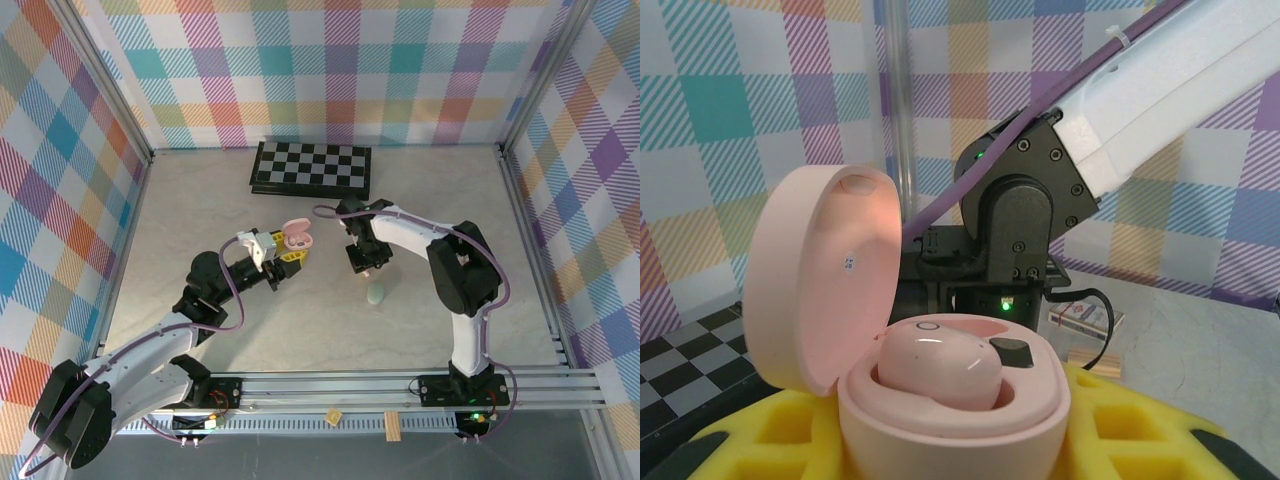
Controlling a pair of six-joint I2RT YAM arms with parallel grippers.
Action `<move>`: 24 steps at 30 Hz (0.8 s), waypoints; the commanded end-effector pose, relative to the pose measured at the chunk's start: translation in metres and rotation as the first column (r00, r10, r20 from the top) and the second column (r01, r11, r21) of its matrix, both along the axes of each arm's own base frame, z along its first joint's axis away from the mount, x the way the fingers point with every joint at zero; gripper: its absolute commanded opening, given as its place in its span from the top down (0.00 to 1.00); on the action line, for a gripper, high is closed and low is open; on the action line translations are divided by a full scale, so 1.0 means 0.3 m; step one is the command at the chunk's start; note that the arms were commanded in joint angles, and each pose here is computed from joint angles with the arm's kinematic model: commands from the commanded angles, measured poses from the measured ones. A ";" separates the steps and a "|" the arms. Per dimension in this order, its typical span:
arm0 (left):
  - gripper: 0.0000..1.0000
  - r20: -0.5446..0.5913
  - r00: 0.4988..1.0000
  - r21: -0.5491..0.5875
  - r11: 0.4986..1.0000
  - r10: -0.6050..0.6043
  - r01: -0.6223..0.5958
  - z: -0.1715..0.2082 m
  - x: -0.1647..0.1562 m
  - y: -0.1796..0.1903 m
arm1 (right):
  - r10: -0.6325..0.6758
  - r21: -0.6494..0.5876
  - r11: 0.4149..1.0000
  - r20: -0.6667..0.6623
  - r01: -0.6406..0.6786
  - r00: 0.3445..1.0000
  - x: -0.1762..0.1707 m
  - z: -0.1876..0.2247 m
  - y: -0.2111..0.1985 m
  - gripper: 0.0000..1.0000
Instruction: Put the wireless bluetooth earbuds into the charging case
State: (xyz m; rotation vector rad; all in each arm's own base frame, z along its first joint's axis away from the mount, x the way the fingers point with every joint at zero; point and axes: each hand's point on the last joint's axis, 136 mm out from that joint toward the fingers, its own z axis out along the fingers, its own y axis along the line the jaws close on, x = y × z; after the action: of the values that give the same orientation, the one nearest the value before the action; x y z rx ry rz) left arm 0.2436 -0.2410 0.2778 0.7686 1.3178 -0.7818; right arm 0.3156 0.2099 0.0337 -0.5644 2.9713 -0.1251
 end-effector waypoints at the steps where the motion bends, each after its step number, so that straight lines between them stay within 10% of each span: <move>1: 0.68 0.044 0.999 -0.007 1.000 -0.003 0.004 0.032 -0.019 0.011 | 0.004 -0.121 0.993 0.022 -0.001 1.000 -0.010 0.011 -0.016 0.57; 24: 0.67 0.066 0.998 0.003 1.000 -0.014 0.014 0.050 -0.043 0.018 | 0.065 -0.394 0.919 0.115 -0.015 0.991 -0.004 0.005 0.013 0.61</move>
State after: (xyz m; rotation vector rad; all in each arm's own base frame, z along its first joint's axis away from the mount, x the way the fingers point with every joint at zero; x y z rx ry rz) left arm 0.2359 -0.2368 0.2843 0.7861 1.2963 -0.7628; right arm 0.3117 0.2122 0.0324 -0.6488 2.8311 -0.6972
